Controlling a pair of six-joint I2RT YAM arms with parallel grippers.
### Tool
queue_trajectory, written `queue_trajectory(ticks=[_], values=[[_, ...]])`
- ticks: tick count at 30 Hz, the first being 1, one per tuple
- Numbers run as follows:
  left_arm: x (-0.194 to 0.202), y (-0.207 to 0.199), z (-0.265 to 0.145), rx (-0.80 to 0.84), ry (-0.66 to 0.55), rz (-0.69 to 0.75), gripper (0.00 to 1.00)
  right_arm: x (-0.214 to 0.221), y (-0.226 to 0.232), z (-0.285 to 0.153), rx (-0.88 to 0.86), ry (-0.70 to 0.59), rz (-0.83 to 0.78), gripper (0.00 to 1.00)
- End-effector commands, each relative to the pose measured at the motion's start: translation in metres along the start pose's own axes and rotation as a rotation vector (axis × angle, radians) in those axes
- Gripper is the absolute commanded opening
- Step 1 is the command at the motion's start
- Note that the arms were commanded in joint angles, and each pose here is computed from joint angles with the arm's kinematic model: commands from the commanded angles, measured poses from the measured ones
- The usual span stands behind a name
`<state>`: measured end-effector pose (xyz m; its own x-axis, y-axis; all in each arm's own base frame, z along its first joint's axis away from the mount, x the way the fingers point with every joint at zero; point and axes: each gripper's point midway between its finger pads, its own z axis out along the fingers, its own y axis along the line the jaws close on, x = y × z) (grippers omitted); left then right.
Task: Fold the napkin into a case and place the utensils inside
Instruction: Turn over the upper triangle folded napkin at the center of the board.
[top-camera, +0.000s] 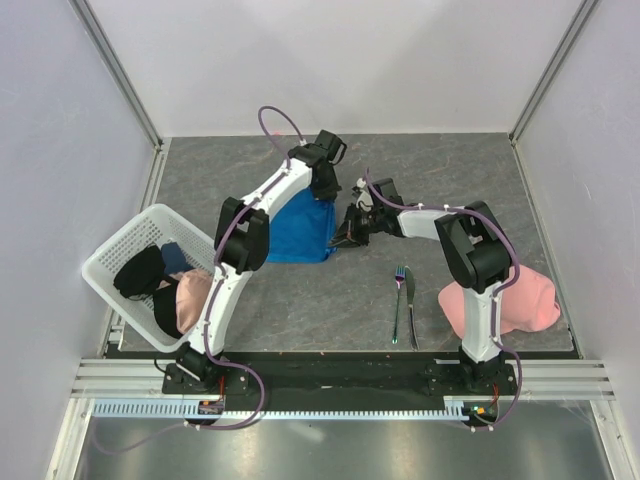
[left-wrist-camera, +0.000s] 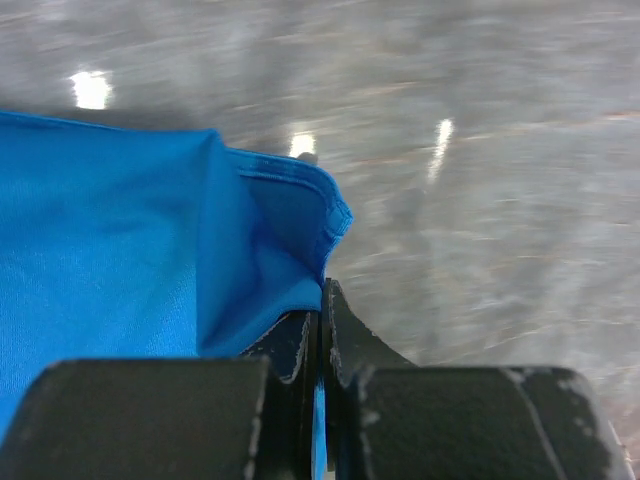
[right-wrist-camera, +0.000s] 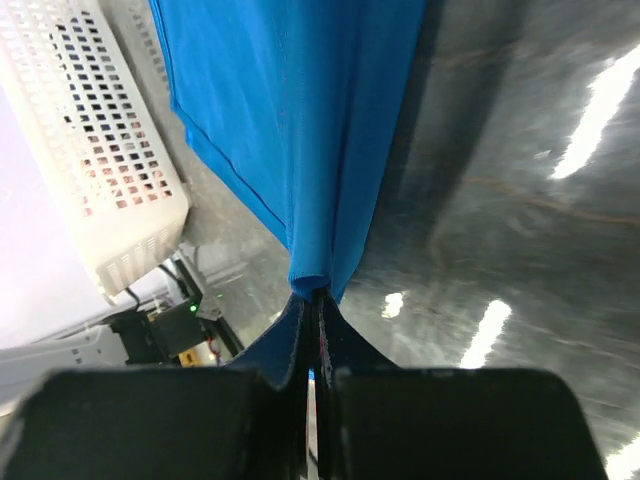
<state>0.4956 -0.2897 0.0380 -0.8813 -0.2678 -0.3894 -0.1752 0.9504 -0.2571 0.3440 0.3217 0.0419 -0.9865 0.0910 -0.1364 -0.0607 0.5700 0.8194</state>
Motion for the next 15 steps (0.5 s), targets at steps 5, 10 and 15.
queue_trajectory(ticks=[5, 10, 15], values=[[-0.064, -0.052, -0.019, 0.197, -0.266, 0.024, 0.29, 0.016, -0.019, -0.027, 0.071, 0.037, 0.009, 0.01], [-0.074, -0.061, -0.063, 0.247, -0.296, 0.11, 0.7, -0.002, -0.047, -0.053, 0.251, -0.016, 0.029, 0.13], [-0.073, -0.052, -0.138, 0.256, -0.292, 0.182, 0.97, -0.028, -0.048, -0.081, 0.364, -0.039, -0.058, 0.42]])
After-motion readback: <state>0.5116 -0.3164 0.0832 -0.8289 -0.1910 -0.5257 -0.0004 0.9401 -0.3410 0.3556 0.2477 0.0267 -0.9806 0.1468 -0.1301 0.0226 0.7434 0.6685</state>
